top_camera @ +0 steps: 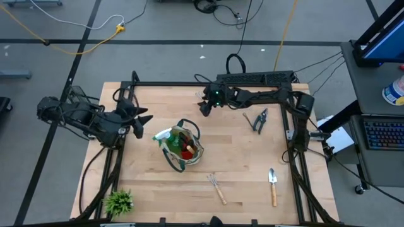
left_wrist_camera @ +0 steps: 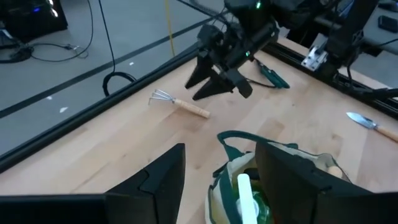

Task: Pick & Place Garden tools in Gardening bag
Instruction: Put the top hand rake into the gardening bag

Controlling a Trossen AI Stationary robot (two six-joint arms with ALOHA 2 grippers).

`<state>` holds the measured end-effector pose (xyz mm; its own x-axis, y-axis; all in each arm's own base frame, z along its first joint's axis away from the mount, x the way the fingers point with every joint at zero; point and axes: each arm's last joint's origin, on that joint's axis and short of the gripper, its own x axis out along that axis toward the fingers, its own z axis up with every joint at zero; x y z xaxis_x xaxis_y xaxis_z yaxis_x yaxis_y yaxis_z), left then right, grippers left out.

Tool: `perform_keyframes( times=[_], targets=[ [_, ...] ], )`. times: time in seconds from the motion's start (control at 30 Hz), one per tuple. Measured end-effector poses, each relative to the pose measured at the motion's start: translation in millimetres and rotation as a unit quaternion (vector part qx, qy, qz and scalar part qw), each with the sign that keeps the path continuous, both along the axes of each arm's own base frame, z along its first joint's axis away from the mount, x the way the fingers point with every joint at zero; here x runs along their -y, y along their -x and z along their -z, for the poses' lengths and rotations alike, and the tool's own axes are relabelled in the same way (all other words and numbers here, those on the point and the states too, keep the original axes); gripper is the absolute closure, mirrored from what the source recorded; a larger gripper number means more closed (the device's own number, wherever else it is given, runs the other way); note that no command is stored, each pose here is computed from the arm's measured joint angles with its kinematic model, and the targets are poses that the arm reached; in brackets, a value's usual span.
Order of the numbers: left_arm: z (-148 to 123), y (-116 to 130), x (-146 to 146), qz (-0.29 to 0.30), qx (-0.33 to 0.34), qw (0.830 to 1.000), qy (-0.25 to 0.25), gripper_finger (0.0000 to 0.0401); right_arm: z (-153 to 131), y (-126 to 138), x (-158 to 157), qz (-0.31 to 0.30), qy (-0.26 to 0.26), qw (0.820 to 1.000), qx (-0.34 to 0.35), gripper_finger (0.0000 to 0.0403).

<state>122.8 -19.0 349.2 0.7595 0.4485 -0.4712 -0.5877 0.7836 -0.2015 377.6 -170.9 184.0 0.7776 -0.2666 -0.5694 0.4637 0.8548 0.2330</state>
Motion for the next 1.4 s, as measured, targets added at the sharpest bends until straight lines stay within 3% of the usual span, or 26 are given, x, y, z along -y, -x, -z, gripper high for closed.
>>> perform_keyframes(
  times=[0.2, 0.43, 0.73, 1.07, 1.4],
  targets=[
    [0, 3, -1, -0.005, -0.001, 1.000, -0.006, 0.0201, 17, 3, 5, 0.038, -0.055, 0.997, -0.027, 0.0197],
    [-1, 5, -2, -0.011, 0.000, 1.000, -0.016, 0.0201, 29, 6, 6, 0.051, -0.078, 0.994, -0.055, 0.0197],
    [-1, 5, -3, -0.017, 0.004, 1.000, -0.017, 0.0201, 35, 6, 9, 0.076, -0.051, 0.993, -0.070, 0.0197],
    [-2, 5, -3, -0.024, 0.007, 0.999, -0.020, 0.0201, 36, 2, -3, 0.031, -0.020, 0.995, -0.092, 0.0197],
    [-2, 5, -3, -0.027, 0.010, 0.999, -0.020, 0.0201, 56, 0, -11, 0.035, -0.030, 0.990, -0.133, 0.0197]
  ],
)
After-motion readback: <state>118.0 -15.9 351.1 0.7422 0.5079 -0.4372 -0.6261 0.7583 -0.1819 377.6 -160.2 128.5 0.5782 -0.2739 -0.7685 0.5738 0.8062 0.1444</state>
